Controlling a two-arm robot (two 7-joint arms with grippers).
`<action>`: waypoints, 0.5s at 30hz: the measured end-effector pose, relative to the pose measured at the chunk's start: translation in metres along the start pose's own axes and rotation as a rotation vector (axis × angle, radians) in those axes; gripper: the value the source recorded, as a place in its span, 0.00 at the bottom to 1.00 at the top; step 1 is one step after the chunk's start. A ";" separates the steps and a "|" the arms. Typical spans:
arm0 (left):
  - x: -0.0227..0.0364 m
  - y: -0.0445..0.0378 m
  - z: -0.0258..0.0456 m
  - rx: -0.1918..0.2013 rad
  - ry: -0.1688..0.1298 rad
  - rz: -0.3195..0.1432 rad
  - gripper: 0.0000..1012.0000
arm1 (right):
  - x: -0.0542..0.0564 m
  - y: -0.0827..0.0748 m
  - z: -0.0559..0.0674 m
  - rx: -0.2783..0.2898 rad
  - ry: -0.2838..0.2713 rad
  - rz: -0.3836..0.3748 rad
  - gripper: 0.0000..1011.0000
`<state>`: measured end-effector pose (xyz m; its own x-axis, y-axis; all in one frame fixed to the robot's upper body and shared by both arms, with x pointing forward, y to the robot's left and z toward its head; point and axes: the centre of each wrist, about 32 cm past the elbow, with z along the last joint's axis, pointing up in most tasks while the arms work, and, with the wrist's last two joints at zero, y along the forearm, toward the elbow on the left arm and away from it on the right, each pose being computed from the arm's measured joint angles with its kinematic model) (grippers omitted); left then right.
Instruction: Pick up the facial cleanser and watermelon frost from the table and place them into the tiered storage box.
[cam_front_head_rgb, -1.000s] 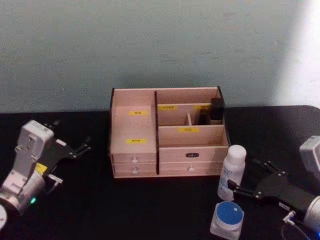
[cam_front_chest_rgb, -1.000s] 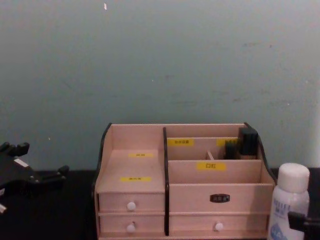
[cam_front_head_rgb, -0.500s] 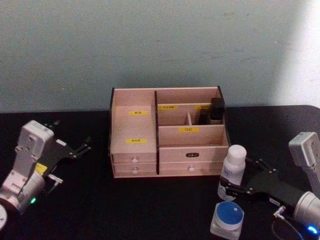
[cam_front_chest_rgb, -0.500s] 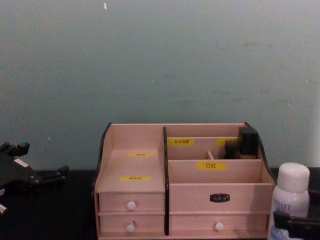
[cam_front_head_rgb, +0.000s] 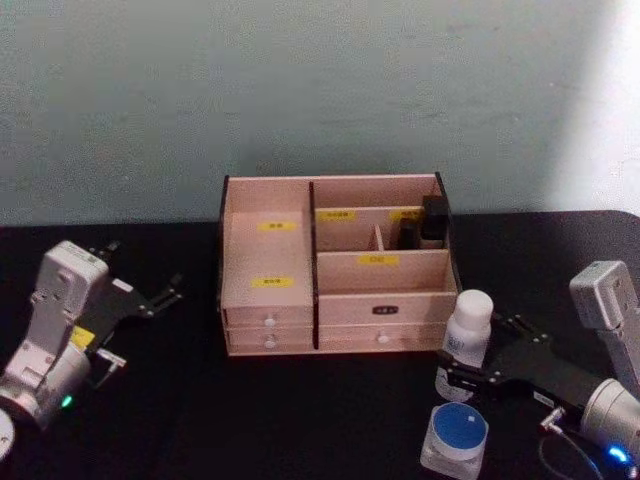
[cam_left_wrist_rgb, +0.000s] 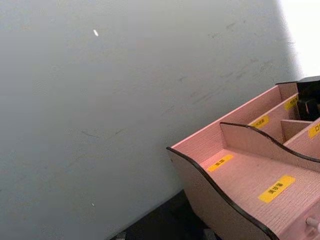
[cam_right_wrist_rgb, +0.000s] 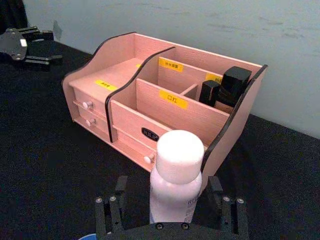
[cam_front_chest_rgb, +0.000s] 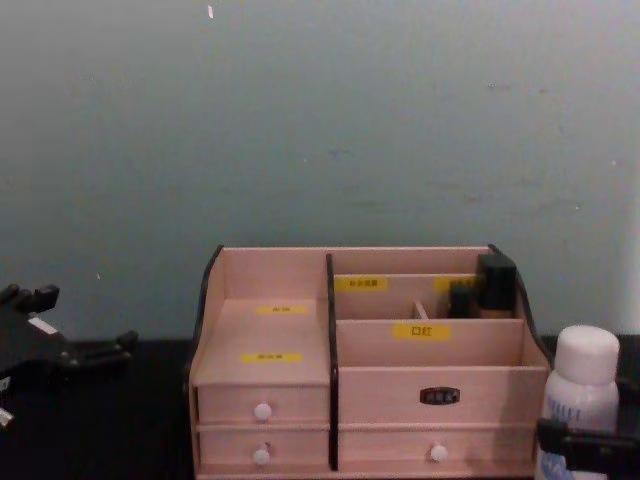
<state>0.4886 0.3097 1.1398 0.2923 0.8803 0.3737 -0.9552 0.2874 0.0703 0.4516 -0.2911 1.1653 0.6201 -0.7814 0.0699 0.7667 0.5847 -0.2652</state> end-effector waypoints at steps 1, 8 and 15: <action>0.0000 0.0000 0.0000 0.000 0.000 0.000 0.99 | 0.000 0.000 0.000 0.000 0.000 0.000 0.99; 0.0000 0.0000 0.0000 0.000 0.000 0.000 0.99 | 0.000 -0.001 0.000 0.001 0.001 0.000 0.90; 0.0000 0.0000 0.0000 0.000 0.000 0.000 0.99 | 0.000 -0.001 0.000 0.002 0.002 0.000 0.73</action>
<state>0.4886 0.3097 1.1398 0.2923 0.8803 0.3737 -0.9553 0.2873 0.0703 0.4509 -0.2917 1.1658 0.6201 -0.7816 0.0680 0.7668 0.5854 -0.2633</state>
